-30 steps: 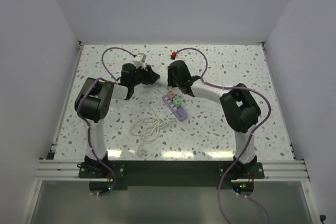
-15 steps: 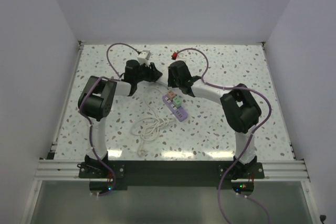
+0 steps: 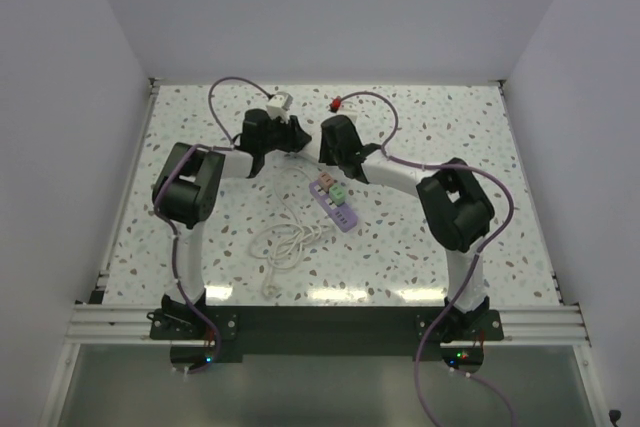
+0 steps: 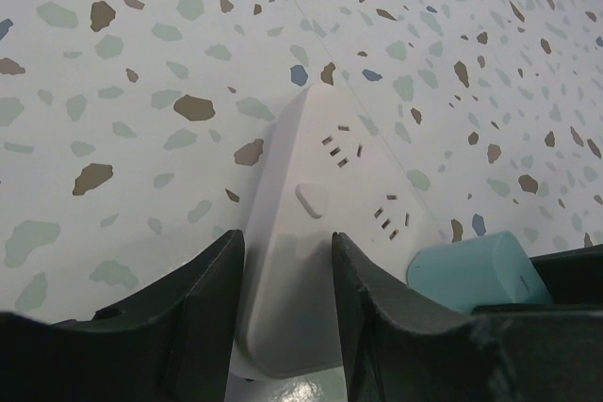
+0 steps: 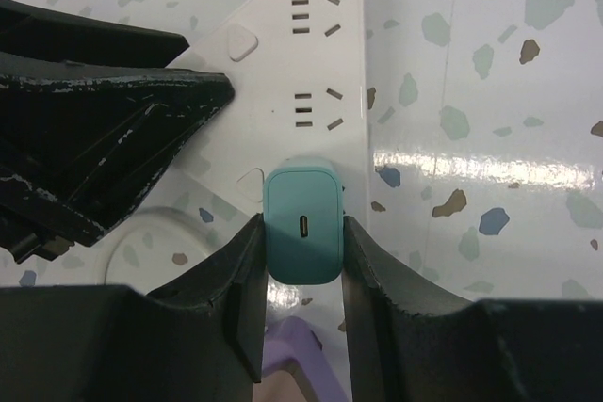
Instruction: Insert the plug
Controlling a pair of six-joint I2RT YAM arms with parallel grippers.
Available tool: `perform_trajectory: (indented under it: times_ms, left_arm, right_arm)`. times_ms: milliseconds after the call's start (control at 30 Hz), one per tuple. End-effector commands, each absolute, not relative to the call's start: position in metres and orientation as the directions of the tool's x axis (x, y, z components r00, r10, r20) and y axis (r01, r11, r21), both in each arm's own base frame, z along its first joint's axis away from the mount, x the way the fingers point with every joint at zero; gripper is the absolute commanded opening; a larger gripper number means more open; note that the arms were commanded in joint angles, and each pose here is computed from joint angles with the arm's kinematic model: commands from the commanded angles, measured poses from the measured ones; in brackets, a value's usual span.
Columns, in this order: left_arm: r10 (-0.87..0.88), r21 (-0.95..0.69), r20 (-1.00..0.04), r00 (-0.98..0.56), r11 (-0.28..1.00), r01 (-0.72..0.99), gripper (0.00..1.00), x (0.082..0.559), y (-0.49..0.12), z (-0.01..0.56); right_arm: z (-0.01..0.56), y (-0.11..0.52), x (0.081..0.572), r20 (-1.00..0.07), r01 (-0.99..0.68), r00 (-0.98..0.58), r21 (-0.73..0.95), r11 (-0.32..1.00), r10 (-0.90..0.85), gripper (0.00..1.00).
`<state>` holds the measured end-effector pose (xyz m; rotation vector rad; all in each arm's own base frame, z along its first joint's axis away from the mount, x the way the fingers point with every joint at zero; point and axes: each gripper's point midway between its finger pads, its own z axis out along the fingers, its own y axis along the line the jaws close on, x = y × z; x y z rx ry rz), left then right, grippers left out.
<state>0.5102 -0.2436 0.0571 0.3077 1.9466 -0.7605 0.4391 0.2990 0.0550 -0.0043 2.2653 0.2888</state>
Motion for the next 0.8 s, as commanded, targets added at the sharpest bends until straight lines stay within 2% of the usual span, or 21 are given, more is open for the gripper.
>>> perform_trajectory:
  times_ms: [0,367,600,667,700,767]
  left_arm:
    - [-0.023,-0.454,-0.799,-0.601,0.678,0.578,0.46,0.47,-0.283,0.028]
    - [-0.022,-0.461,-0.798,-0.602,0.667,0.585,0.45,0.468,-0.286,0.029]
    - [-0.039,-0.445,-0.821,-0.57,0.67,0.594,0.47,0.469,-0.286,0.042]
    - [-0.042,-0.441,-0.823,-0.566,0.675,0.591,0.48,0.47,-0.285,0.043]
    - [-0.042,-0.44,-0.823,-0.566,0.676,0.59,0.48,0.47,-0.285,0.044]
    - [-0.042,-0.44,-0.823,-0.567,0.678,0.589,0.49,0.47,-0.285,0.043]
  right_arm:
    - [-0.104,0.23,0.29,-0.218,-0.111,-0.967,-0.091,0.99,-0.128,0.0]
    - [-0.118,0.229,0.282,-0.184,-0.122,-0.972,-0.121,0.985,-0.144,0.0]
    - [-0.081,0.248,0.3,-0.262,-0.144,-0.953,-0.055,0.988,-0.153,0.0]
    - [-0.063,0.256,0.308,-0.299,-0.152,-0.942,-0.029,0.988,-0.153,0.08]
    - [-0.057,0.257,0.311,-0.31,-0.158,-0.937,-0.031,0.987,-0.16,0.18]
    - [-0.044,0.263,0.319,-0.341,-0.165,-0.926,-0.017,0.986,-0.161,0.32]
